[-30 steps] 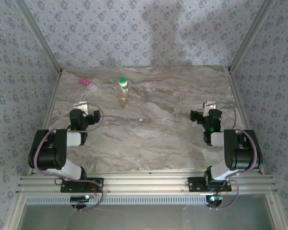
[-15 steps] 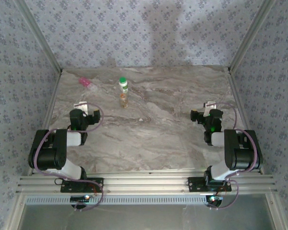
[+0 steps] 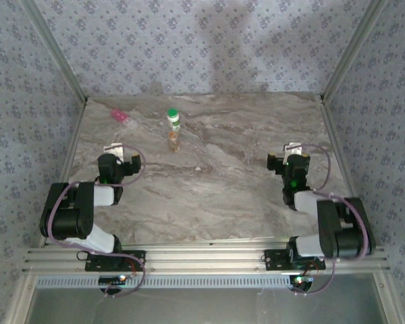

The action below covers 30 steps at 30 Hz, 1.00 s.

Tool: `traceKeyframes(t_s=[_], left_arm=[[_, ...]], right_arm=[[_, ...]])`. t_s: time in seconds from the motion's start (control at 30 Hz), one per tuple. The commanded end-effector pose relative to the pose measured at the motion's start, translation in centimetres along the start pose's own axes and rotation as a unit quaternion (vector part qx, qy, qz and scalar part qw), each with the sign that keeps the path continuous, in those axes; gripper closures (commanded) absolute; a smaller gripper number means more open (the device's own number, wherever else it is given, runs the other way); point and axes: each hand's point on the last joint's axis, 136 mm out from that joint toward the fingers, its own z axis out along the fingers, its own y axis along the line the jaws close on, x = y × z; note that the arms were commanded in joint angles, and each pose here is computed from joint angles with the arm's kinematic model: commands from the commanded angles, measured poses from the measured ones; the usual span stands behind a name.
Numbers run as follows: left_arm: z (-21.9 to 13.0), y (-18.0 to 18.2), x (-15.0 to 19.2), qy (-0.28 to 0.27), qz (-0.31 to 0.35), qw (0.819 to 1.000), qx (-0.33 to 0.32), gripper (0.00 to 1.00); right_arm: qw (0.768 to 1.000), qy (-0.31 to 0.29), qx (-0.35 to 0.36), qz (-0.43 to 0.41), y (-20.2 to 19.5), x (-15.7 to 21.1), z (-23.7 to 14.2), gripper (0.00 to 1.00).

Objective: Sort the pills into containers

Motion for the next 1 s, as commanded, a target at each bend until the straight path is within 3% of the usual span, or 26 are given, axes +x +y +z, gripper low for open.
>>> traceKeyframes(t_s=[0.0,0.1,0.33,0.43,0.5,0.57,0.67,0.87,0.97], left_arm=[[0.4,0.1,-1.7,-0.024,0.003,1.000,0.005,0.01],[0.4,0.0,-1.8,-0.025,0.002,1.000,0.006,0.01],[0.5,0.3,-1.7,-0.023,-0.005,1.000,0.008,0.01],[0.3,0.6,-2.7,-0.016,-0.007,1.000,-0.008,0.01],[-0.1,1.7,-4.0,0.014,-0.009,0.998,-0.057,0.01],[-0.8,3.5,-5.4,0.037,-0.039,0.992,-0.112,0.01],[-1.9,6.5,-7.3,0.049,-0.140,0.971,-0.186,0.01],[1.5,6.9,-9.4,0.067,-0.273,0.950,-0.134,0.01],[3.7,7.9,-9.5,0.116,-0.304,0.930,-0.170,0.01]], right_arm=[[0.994,0.001,0.099,0.050,-3.2,-1.9,-1.9,0.00],[0.992,0.003,0.107,0.072,-3.4,-2.3,-2.6,0.00],[0.996,0.029,0.026,0.080,1.1,-3.8,-4.2,0.00],[0.997,0.023,-0.013,0.078,3.0,-4.2,-4.8,0.00],[0.996,0.020,-0.029,0.078,3.8,-4.7,-5.0,0.00],[0.996,0.018,-0.039,0.079,4.3,-5.0,-5.2,0.00],[0.995,0.015,-0.053,0.083,5.1,-5.0,-5.3,0.00],[0.993,0.022,-0.062,0.096,5.5,-4.7,-5.2,0.00],[0.993,0.023,-0.063,0.100,5.5,-4.8,-5.3,0.00]])
